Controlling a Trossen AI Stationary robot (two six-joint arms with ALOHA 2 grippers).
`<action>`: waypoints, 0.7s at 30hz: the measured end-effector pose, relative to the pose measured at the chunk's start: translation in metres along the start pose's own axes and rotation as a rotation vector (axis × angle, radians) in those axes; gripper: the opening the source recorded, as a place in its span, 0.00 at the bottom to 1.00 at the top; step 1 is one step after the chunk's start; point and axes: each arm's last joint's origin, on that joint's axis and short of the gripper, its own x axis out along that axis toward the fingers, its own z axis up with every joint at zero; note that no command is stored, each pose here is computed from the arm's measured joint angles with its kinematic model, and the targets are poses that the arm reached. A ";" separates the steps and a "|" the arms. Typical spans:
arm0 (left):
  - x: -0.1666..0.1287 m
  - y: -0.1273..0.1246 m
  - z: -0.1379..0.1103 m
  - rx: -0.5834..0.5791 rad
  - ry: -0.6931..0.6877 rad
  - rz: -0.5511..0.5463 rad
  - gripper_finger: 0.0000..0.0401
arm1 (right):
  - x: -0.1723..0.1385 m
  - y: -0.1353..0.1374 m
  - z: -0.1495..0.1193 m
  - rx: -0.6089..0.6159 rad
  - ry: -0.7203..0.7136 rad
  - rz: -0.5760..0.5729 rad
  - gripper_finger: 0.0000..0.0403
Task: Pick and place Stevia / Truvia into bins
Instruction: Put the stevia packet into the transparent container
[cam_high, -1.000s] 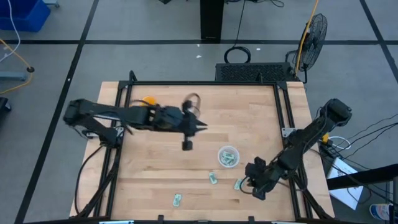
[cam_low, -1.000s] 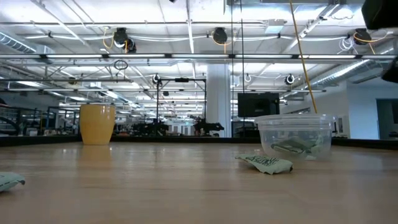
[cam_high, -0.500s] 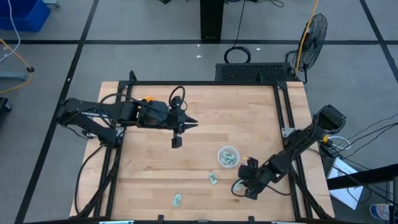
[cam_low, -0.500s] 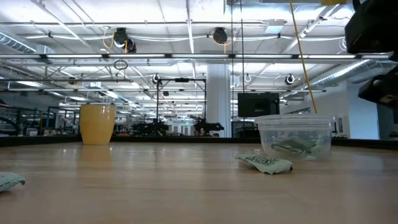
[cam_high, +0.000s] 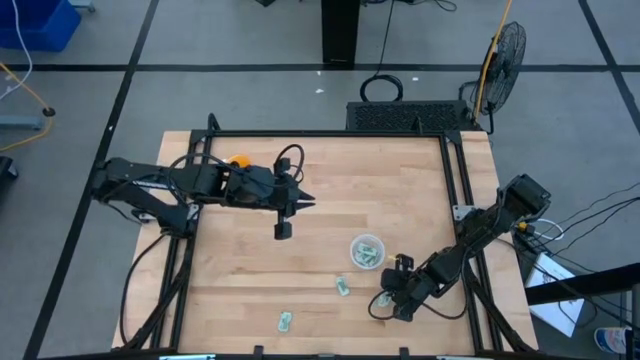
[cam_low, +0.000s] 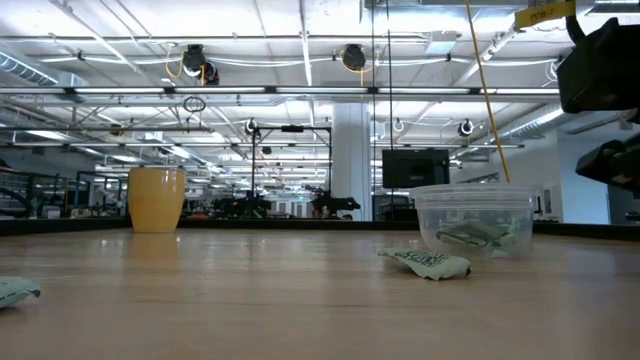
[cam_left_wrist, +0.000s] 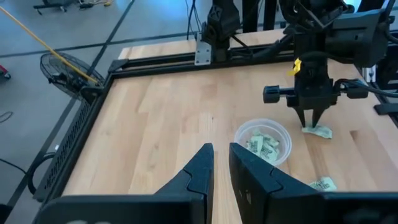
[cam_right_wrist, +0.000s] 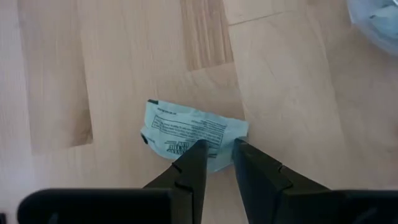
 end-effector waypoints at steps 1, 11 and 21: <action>0.000 0.000 0.000 -0.001 0.000 0.000 0.14 | 0.001 0.000 0.000 -0.001 0.003 -0.003 0.18; 0.000 0.000 -0.001 0.001 0.012 0.020 0.14 | -0.009 0.001 0.001 -0.114 0.005 0.052 0.01; -0.002 0.000 -0.021 -0.042 0.217 0.020 0.14 | -0.063 -0.008 0.026 -0.209 -0.341 -0.009 0.01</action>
